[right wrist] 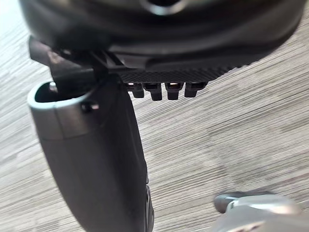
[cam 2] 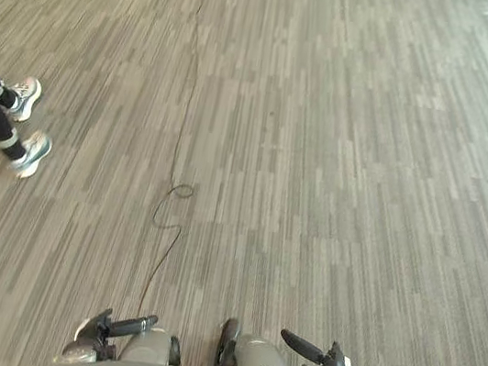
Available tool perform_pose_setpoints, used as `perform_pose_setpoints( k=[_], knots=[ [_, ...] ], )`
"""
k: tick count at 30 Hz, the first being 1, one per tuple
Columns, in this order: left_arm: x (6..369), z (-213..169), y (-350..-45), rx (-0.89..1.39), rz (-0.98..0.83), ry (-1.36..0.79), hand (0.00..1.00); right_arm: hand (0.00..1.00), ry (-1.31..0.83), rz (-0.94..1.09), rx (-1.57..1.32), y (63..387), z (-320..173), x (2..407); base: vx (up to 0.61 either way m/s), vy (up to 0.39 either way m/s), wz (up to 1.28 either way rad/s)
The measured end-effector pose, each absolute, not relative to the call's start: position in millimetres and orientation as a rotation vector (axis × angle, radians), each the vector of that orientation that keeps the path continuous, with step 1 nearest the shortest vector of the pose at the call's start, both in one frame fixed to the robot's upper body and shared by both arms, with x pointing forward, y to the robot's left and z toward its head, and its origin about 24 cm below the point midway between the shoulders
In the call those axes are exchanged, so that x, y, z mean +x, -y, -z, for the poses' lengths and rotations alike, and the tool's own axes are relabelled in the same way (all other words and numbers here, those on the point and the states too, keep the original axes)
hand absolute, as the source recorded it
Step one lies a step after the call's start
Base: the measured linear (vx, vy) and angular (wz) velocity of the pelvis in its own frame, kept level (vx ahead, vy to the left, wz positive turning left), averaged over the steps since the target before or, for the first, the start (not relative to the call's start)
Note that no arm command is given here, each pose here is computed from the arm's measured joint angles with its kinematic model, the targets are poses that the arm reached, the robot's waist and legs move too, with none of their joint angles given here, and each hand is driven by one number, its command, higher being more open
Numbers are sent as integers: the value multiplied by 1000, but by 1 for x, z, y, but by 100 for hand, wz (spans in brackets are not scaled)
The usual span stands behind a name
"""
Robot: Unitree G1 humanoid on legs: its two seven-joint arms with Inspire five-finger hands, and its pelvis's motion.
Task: Pick up cushions and gather them together orderly.
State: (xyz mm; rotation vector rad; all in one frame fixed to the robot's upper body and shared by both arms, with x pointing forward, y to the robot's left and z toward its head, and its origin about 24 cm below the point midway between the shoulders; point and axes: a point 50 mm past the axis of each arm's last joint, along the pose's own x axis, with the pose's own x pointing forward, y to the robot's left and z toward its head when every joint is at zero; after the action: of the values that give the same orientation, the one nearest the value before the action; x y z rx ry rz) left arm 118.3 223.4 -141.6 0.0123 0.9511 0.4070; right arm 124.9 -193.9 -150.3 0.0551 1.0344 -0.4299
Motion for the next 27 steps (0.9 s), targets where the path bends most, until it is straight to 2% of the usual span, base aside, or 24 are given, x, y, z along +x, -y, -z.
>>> perform_pose_setpoints(
  k=[5,8,15,18,23,27],
  knots=[
    [123,141,-221,-9,-418,-935,100,100,-1050,428,58,189,152,123,600,232,-21],
    [121,139,-232,-8,-459,-934,100,100,-1068,426,109,174,155,119,632,282,-26],
    [117,144,-230,4,-446,-983,100,100,-1026,411,113,175,151,124,467,222,-19],
    [119,147,-214,-22,-415,-991,100,100,-961,415,105,179,144,134,593,28,-3],
    [107,158,-196,-47,-366,-1074,100,100,-998,462,95,198,148,126,739,-132,32],
    [111,158,-183,-96,-362,-1062,100,100,-1000,448,48,206,146,126,690,-204,26]
  ],
)
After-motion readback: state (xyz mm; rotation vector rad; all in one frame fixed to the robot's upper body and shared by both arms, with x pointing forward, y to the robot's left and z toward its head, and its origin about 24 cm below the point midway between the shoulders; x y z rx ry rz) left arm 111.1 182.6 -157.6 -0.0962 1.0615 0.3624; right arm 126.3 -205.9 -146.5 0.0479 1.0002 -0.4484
